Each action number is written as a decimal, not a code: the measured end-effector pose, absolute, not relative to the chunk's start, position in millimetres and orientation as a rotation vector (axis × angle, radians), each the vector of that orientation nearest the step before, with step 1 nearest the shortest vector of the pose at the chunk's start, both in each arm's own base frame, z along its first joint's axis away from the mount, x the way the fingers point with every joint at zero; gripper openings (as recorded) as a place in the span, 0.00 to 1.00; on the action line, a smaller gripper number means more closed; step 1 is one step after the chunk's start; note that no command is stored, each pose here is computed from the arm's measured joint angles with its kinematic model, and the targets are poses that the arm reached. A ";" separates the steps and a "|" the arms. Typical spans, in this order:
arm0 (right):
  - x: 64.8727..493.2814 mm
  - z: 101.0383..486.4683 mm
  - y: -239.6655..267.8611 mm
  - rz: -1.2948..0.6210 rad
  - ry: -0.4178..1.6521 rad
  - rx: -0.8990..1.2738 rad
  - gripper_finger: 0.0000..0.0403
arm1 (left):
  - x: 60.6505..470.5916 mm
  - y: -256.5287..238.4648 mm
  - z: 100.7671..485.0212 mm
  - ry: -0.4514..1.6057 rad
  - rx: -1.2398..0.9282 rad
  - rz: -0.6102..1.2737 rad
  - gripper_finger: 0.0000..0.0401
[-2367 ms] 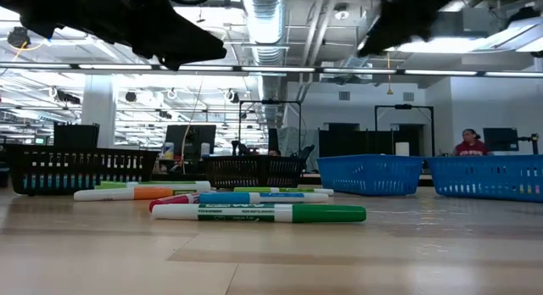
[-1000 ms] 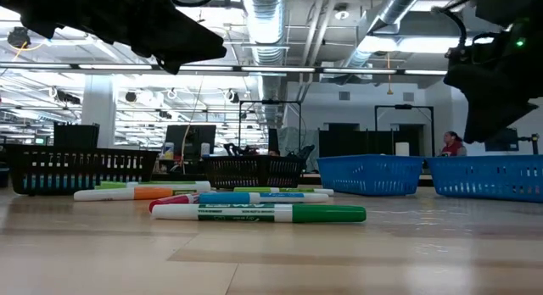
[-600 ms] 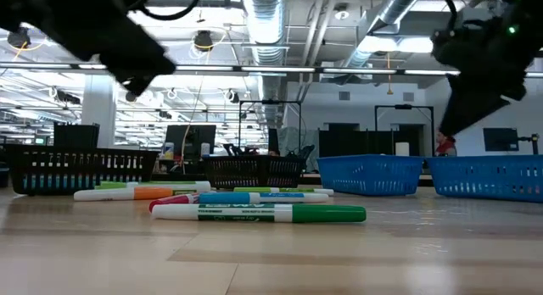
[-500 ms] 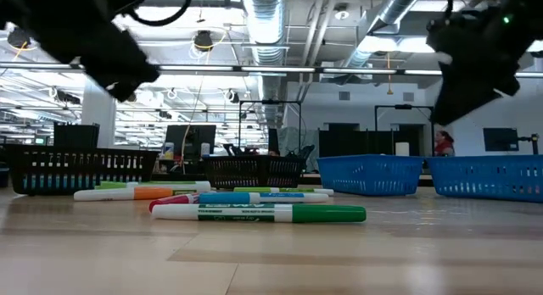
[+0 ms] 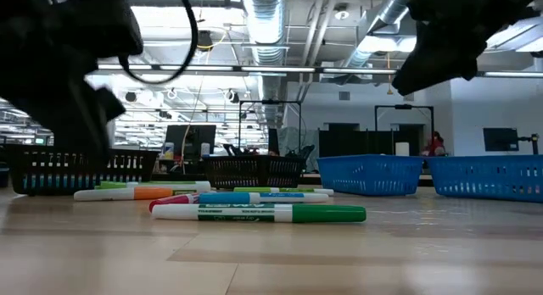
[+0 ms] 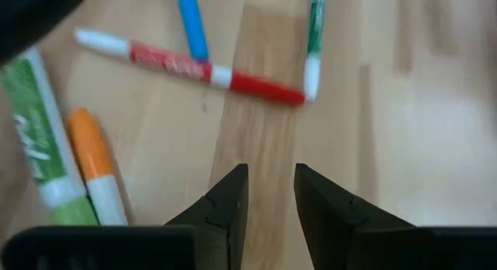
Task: Pick & Place Markers
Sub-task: Put the orange highlighter into the right blue bin
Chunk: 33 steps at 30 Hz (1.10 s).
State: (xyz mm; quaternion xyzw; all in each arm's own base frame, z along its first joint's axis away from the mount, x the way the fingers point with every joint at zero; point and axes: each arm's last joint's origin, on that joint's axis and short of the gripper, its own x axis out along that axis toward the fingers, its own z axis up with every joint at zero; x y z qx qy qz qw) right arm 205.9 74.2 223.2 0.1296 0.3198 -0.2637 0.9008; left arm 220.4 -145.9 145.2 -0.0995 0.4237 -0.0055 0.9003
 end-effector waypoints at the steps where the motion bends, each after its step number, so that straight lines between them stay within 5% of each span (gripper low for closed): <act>1: 206.4 223.6 74.5 -0.541 0.658 0.267 0.32 | 221.9 -147.4 141.2 0.899 -0.182 -0.016 0.25; 12: 206.4 223.6 74.5 -0.539 0.659 0.266 0.32 | 225.0 -141.9 141.5 0.824 0.104 0.075 0.25; 33: 206.5 223.6 74.6 -0.538 0.660 0.268 0.32 | 209.3 -113.8 114.0 0.922 0.054 0.186 0.25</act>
